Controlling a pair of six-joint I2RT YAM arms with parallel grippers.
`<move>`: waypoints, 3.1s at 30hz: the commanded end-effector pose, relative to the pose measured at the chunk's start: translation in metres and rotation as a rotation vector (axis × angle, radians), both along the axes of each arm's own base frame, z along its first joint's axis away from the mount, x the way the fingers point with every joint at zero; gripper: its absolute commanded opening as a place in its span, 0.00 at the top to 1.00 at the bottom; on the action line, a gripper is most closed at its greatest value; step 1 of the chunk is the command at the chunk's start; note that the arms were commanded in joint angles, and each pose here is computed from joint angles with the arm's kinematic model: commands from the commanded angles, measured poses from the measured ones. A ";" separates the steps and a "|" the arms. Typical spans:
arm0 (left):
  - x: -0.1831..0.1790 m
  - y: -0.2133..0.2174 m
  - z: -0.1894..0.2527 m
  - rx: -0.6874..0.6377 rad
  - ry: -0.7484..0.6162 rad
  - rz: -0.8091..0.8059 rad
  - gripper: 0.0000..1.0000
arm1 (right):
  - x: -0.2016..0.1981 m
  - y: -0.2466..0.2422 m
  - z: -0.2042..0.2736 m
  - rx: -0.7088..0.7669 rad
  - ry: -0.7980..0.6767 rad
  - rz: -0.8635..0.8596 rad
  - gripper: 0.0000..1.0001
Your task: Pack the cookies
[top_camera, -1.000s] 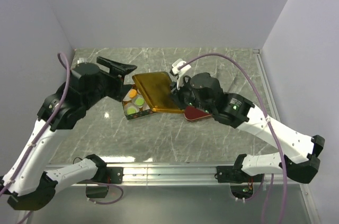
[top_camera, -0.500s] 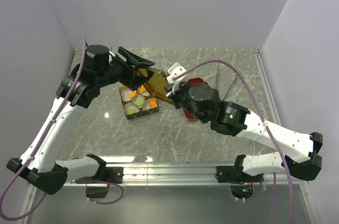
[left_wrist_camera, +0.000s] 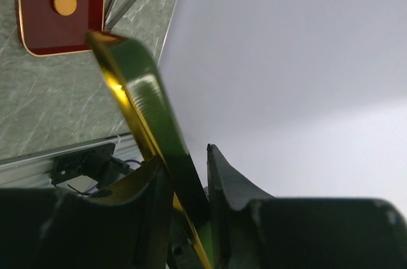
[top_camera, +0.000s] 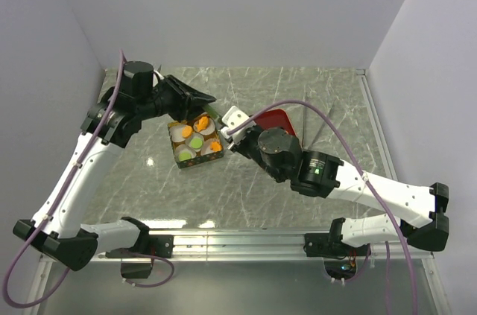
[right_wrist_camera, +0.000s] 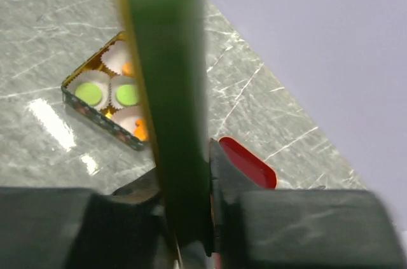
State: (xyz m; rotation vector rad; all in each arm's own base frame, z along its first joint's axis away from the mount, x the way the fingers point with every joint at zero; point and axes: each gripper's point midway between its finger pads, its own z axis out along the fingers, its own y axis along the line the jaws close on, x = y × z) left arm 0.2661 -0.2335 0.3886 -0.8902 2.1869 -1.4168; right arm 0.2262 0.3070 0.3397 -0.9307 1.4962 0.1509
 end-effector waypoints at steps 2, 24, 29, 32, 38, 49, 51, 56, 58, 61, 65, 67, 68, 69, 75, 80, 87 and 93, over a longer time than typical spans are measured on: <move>-0.005 -0.003 0.014 -0.006 -0.115 -0.078 0.85 | -0.005 0.003 0.051 0.176 -0.097 -0.004 0.57; 0.012 0.034 0.005 0.062 -0.134 0.016 0.99 | -0.042 -0.048 0.043 0.241 0.008 0.069 0.15; 0.023 0.056 0.027 0.107 -0.278 0.062 1.00 | -0.064 -0.049 0.040 0.307 0.143 0.139 0.15; 0.018 0.066 0.045 0.125 -0.406 0.055 1.00 | -0.064 -0.047 0.049 0.418 0.228 0.137 0.09; -0.005 0.088 0.056 0.259 -0.583 0.081 0.98 | -0.078 -0.004 0.087 0.626 0.609 0.388 0.12; -0.060 0.083 0.076 0.149 -0.825 0.040 1.00 | -0.046 0.037 0.124 0.894 1.050 0.764 0.15; -0.069 0.083 0.086 0.124 -0.873 0.037 1.00 | -0.042 0.043 0.116 0.905 1.108 0.761 0.16; -0.076 0.084 0.098 0.132 -0.904 0.038 1.00 | -0.027 0.046 0.098 0.889 1.076 0.674 0.17; -0.078 0.084 0.103 0.127 -0.914 0.037 1.00 | -0.022 0.045 0.091 0.875 1.070 0.632 0.17; -0.083 0.082 0.108 0.102 -0.929 0.024 1.00 | -0.013 0.044 0.085 0.889 1.062 0.613 0.17; -0.089 0.078 0.116 0.066 -0.959 0.003 1.00 | 0.001 0.041 0.081 0.907 1.053 0.600 0.17; -0.092 0.077 0.122 0.053 -0.977 -0.002 1.00 | 0.011 0.037 0.081 0.912 1.029 0.584 0.17; -0.092 0.077 0.123 0.051 -0.978 -0.006 1.00 | 0.013 0.036 0.080 0.911 1.026 0.581 0.17; -0.093 0.076 0.124 0.048 -0.982 -0.010 1.00 | 0.017 0.036 0.081 0.912 1.022 0.579 0.17; -0.096 0.074 0.134 0.020 -1.012 -0.023 1.00 | 0.025 0.034 0.083 0.940 1.043 0.598 0.18; -0.093 0.073 0.133 0.013 -1.017 -0.026 1.00 | 0.020 0.034 0.084 0.960 1.066 0.640 0.18; -0.083 0.070 0.126 -0.006 -1.014 -0.033 1.00 | 0.000 0.031 0.098 1.006 1.079 0.824 0.36; -0.078 0.068 0.123 -0.017 -1.016 -0.038 1.00 | -0.012 0.026 0.108 1.060 1.137 0.957 0.45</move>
